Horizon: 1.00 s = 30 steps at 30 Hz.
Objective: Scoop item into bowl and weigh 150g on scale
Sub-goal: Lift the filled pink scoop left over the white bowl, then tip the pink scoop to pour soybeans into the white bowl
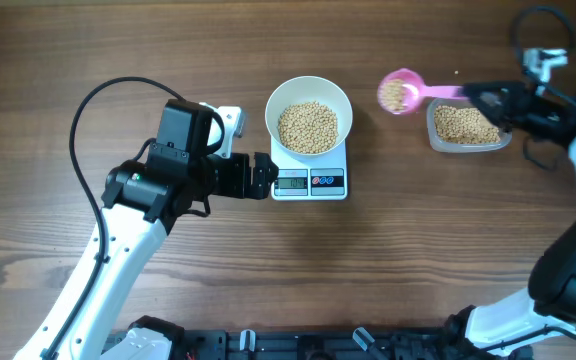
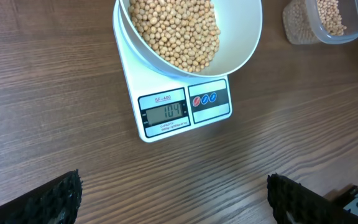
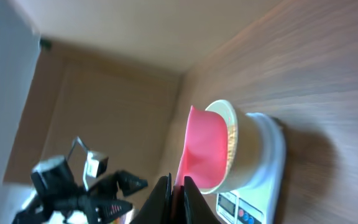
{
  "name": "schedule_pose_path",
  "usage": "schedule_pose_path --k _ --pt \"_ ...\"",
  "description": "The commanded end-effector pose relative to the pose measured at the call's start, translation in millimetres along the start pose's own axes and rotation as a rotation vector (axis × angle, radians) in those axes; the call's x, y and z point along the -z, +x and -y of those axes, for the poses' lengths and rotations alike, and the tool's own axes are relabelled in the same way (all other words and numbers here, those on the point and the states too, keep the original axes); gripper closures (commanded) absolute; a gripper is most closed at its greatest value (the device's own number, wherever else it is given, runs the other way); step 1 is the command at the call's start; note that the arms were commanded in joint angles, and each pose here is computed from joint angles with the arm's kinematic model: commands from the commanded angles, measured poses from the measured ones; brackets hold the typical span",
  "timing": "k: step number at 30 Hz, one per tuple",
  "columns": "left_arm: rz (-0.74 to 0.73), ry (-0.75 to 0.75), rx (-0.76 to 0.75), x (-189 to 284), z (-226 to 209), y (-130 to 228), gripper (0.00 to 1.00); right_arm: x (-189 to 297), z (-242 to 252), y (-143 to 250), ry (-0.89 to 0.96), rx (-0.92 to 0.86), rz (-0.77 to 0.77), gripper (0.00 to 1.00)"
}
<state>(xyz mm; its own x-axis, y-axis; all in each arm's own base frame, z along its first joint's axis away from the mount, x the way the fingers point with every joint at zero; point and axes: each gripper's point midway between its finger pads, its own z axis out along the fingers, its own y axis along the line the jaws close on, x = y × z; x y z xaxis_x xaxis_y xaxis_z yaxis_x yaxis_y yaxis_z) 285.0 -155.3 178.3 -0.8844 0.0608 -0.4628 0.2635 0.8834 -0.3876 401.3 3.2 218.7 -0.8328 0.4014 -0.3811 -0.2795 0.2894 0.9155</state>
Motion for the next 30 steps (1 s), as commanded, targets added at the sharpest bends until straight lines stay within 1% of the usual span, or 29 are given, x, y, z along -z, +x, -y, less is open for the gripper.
schedule_pose_path --k 1,5,11,12,17,22,26,30 --pt "-0.01 0.012 -0.017 -2 2 3 0.0 -35 -15 12 -0.085 0.041 -0.088 0.96" --pt "-0.01 0.012 -0.017 -2 2 3 0.0 -73 -22 17 -0.071 0.148 -0.142 0.96" --pt "-0.01 0.012 -0.017 -2 2 3 0.0 -114 -23 23 -0.008 0.295 -0.165 0.96" --pt "-0.01 0.012 -0.017 -2 2 3 0.0 -126 -26 29 -0.008 0.39 -0.181 0.96" --pt "-0.01 0.012 -0.017 -2 2 3 0.0 -146 -26 35 0.021 0.529 -0.19 0.96" --pt "-0.01 0.012 -0.017 -2 2 3 0.0 -161 -42 36 -0.03 0.668 -0.182 0.96" --pt "-0.01 0.012 -0.017 -2 2 3 0.0 -170 -41 32 0.025 0.728 -0.157 0.96" --pt "-0.01 0.012 -0.017 -2 2 3 0.0 -172 -47 32 0.035 0.821 -0.152 0.96"
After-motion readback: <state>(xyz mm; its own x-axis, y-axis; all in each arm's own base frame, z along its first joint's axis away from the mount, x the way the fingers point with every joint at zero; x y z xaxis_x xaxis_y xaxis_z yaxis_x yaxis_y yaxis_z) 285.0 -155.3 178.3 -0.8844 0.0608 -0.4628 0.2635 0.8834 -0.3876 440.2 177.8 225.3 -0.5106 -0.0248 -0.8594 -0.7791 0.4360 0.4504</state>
